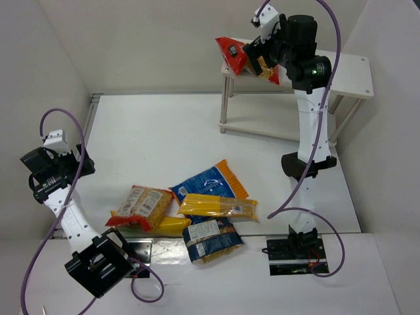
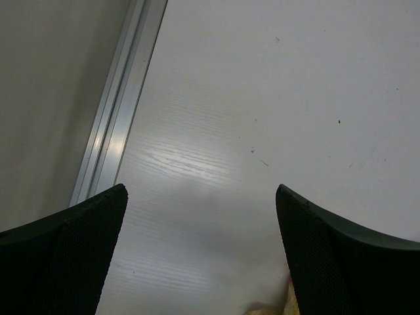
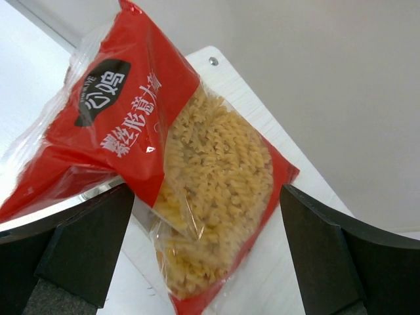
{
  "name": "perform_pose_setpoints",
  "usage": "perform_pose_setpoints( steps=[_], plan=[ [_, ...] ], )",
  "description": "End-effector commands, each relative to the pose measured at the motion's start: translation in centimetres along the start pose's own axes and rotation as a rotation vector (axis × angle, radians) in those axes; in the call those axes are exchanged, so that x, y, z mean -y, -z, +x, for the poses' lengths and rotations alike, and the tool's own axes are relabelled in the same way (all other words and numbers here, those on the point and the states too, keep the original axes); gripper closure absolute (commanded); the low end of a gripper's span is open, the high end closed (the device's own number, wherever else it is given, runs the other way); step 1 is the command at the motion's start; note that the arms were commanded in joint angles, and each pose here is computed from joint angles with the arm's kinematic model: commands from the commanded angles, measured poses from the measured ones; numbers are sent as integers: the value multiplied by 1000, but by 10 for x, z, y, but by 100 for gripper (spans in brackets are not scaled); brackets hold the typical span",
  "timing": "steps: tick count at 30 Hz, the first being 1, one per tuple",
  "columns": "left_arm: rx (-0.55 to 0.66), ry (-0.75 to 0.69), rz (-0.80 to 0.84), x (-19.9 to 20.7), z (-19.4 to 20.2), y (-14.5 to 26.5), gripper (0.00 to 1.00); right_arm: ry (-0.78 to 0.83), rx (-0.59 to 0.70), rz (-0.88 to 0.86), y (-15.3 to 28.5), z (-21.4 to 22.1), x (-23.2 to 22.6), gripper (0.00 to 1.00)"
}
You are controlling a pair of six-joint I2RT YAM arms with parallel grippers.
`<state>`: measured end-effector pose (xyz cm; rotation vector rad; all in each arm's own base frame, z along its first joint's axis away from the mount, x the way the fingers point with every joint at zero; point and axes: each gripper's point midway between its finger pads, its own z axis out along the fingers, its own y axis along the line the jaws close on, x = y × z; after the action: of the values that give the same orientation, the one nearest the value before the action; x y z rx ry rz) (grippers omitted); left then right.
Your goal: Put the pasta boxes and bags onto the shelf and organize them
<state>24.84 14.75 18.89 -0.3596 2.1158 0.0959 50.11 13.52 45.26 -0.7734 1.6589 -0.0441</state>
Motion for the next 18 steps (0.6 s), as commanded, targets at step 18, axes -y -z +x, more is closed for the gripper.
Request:
perform_pose_setpoints(
  steps=[18],
  plan=[
    [54,-42,30,6,-10,7,1,-21,101,-108,110,-44,-16,0]
  ],
)
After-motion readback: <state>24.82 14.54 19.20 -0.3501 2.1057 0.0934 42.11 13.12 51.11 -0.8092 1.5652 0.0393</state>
